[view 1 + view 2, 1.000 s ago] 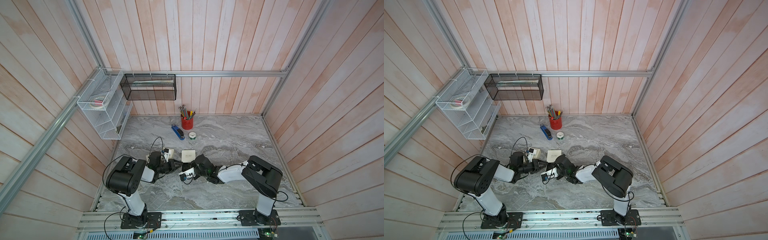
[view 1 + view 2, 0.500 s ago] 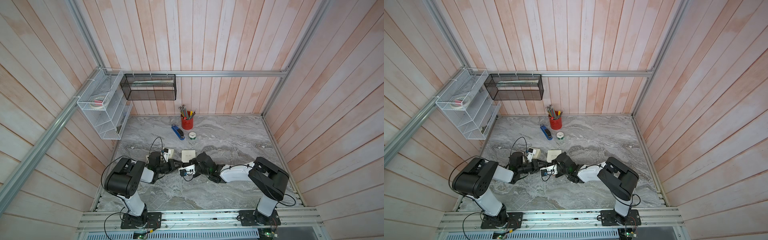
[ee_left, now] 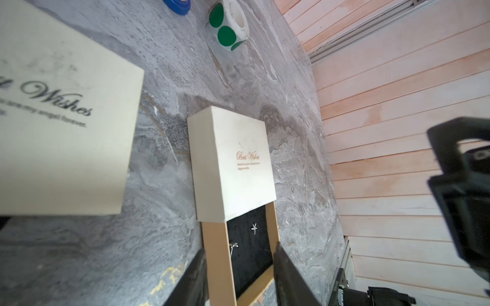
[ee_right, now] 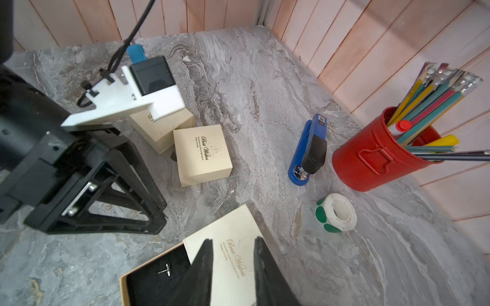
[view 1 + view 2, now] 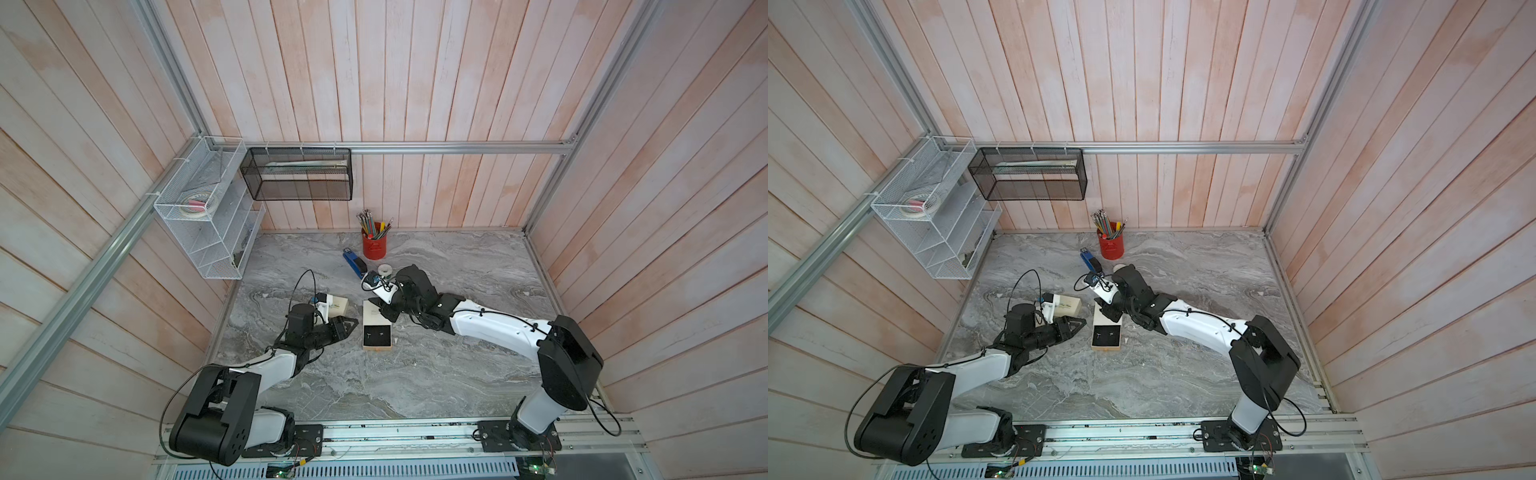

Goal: Place the earrings into the drawer-style jewelry box
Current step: Pick up the earring from the inner lining.

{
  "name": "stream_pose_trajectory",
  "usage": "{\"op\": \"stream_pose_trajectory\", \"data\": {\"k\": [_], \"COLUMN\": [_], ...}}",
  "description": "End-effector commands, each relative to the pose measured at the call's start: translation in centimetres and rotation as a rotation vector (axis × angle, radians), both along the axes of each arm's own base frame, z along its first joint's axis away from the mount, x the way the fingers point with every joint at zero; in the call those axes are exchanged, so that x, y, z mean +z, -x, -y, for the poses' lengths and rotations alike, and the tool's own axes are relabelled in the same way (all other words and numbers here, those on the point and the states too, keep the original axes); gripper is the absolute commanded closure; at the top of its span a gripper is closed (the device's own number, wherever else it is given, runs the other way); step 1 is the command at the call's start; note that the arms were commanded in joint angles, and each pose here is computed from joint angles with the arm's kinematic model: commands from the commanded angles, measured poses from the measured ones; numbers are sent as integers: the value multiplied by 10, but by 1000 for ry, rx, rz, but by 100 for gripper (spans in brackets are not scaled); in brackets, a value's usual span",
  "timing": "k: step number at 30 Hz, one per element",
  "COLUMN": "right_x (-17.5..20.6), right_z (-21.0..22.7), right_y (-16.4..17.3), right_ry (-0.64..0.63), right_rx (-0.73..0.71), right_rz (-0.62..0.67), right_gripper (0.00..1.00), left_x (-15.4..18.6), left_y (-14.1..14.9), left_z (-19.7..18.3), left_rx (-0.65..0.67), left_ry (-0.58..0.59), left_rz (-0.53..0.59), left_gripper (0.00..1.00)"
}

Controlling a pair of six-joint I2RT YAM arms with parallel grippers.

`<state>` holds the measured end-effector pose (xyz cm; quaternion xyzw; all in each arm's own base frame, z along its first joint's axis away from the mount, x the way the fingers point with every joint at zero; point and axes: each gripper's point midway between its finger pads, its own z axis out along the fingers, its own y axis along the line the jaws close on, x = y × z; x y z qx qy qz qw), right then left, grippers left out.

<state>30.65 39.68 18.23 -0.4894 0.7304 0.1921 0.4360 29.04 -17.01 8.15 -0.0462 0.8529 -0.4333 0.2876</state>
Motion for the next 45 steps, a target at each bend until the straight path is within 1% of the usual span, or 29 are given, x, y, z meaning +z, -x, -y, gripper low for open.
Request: {"op": "stream_pose_trajectory", "data": {"k": [1,5,8,11,15,19,21,31,40,45], "right_x": [-37,-43,-56,-66,-79,-94,-101,-122,-128,-132], "right_z": [9,0,-3,-3,-3,-4,-4,-9,-12,-14], "right_y": [10,12,16,19,29,37,40,46,45,46], "right_ry": [133,135,140,150,195,284,321,425,436,441], "right_rx": [-27,-22,-28,-48,-25,5,16,49,48,56], "right_rz": [-172,-260,-344,-406,-472,-450,-448,-417,-408,-415], "right_gripper": [76,86,89,89,83,78,77,73,66,67], "left_x": [-19,-22,-22,-26,-30,-26,-27,-19,-20,-21], "left_y": [13,15,18,19,21,25,27,36,35,36], "left_z": [-1,10,13,11,10,5,1,7,7,7], "left_rx": [1,-27,-50,-56,-49,-19,-6,-51,-49,-51], "left_ry": [-45,-30,-32,-65,-65,38,63,108,117,116], "left_rz": [-59,-72,-73,-82,-102,-113,-116,-76,-75,-80], "left_gripper": [58,59,60,60,60,60,61,57,57,57]}}
